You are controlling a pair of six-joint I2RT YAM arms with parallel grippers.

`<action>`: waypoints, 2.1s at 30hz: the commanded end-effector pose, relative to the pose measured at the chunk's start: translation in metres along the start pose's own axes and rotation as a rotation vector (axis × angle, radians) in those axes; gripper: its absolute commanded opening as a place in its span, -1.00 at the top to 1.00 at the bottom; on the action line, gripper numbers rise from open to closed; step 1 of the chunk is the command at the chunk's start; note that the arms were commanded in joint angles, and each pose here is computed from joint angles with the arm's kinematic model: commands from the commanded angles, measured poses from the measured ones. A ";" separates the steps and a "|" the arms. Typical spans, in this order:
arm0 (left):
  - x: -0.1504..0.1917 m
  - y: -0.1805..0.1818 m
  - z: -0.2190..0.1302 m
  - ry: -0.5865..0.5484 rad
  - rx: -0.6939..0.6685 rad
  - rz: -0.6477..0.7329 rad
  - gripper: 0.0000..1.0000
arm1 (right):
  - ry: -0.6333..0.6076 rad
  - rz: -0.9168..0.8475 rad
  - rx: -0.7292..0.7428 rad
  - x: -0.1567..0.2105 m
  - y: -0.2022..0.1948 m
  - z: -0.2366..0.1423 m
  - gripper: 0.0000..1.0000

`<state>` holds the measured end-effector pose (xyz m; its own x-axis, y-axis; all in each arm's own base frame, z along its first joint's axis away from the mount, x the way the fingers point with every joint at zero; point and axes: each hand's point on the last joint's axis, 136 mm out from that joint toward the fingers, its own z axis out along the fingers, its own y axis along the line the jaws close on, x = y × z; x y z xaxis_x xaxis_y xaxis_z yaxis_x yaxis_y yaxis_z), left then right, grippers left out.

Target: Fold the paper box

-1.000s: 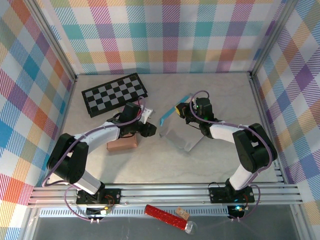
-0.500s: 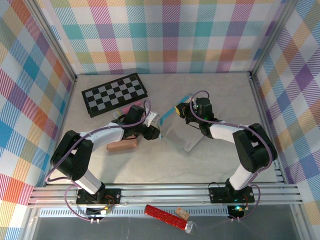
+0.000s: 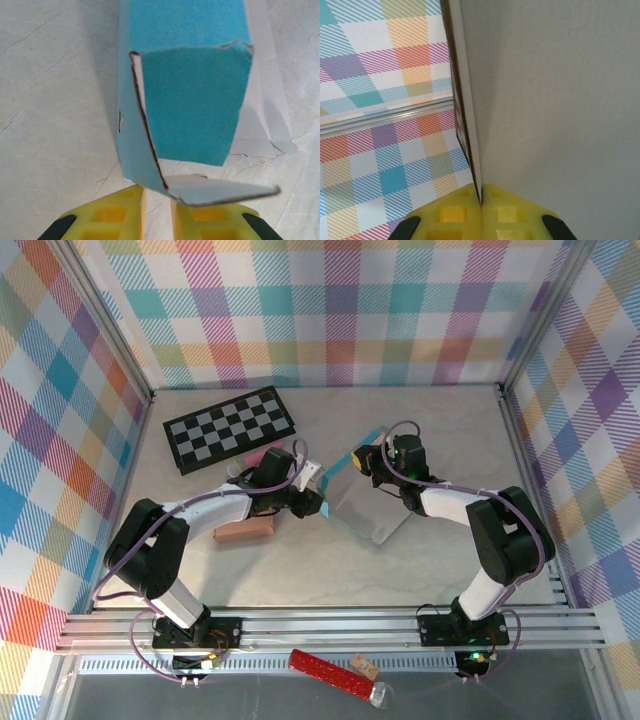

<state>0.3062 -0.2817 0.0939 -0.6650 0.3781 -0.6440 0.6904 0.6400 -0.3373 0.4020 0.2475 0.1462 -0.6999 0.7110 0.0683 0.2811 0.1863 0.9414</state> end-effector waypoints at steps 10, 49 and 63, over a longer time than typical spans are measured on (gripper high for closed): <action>-0.032 -0.010 0.003 -0.083 -0.007 0.043 0.49 | 0.014 0.047 0.031 0.004 -0.007 -0.002 1.00; -0.047 -0.004 0.017 -0.111 -0.115 0.037 0.36 | 0.017 0.080 0.012 0.009 0.000 -0.013 1.00; -0.061 -0.013 -0.023 -0.136 -0.009 0.072 0.25 | 0.043 0.042 0.179 0.016 0.013 -0.026 1.00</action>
<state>0.3324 -0.2908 0.1083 -0.6478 0.3411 -0.6812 0.6634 0.6922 -0.2843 0.3965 0.2405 0.1631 -0.6761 0.7281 0.1130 0.3746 0.2076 0.9037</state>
